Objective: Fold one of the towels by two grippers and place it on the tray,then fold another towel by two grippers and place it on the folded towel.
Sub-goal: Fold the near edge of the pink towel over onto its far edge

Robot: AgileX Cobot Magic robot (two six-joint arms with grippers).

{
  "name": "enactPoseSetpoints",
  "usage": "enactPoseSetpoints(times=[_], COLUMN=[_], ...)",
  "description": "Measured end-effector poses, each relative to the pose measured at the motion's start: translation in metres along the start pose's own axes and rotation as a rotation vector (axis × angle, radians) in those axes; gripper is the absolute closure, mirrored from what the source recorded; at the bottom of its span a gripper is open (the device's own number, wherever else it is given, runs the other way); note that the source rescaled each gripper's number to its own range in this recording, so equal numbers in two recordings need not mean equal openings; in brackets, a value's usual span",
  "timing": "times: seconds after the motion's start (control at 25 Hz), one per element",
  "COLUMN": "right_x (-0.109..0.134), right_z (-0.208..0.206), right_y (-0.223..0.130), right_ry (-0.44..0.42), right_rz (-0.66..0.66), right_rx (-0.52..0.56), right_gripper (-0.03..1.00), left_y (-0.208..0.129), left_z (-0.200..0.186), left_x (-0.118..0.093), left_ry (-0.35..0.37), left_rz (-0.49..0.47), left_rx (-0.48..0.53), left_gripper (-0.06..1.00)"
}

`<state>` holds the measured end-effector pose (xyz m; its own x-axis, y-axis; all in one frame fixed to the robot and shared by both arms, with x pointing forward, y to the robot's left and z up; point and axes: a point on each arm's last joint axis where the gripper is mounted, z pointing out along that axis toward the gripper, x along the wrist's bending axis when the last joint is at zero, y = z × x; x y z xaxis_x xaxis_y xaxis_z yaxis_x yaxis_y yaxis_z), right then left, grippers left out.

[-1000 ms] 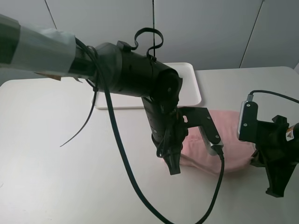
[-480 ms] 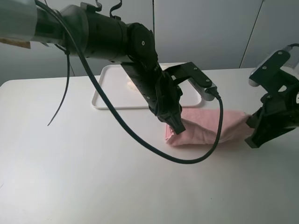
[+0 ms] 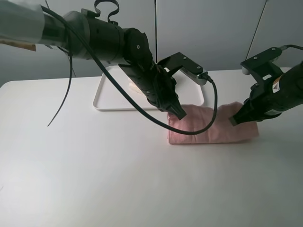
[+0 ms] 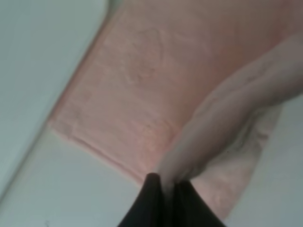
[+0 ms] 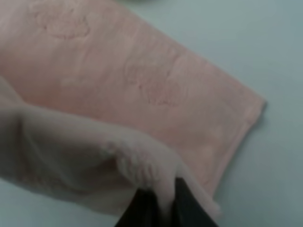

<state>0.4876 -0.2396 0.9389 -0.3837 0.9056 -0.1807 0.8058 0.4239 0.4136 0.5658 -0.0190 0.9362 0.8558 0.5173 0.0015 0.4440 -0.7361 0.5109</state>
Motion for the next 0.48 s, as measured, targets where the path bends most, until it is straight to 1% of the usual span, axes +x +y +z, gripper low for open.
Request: enactPoseSetpoints(times=[0.16,0.28,0.32,0.36,0.4,0.48], right_x=[-0.003,-0.007,-0.009,-0.009,-0.01,-0.01], right_z=[0.015,0.02,0.02,0.021,0.021,0.021], right_y=[-0.003,-0.003,-0.002,0.0,0.001,0.005], right_ry=[-0.051,-0.099,-0.116,-0.123,-0.129,-0.125], right_rz=[0.007,0.024,0.025,0.035,0.018,0.024], right_rx=[0.045,0.038,0.026,0.009,-0.008,-0.045], right_gripper=[0.96,0.96,0.94,0.89,0.82,0.51], left_y=[0.002,0.002,0.002,0.002,0.001,0.0], left_z=[0.002,0.002,0.003,0.004,0.006,0.007], left_x=[0.002,0.003,0.003,0.004,0.004,0.008], left_ry=[0.017,0.028,0.03,0.034,0.034,0.039], left_rz=[-0.004,0.0,-0.004,-0.013,-0.019,-0.028], left_rx=[-0.023,-0.032,-0.033,-0.034,-0.03,-0.027], left_gripper=[0.94,0.94,0.93,0.91,0.87,0.71])
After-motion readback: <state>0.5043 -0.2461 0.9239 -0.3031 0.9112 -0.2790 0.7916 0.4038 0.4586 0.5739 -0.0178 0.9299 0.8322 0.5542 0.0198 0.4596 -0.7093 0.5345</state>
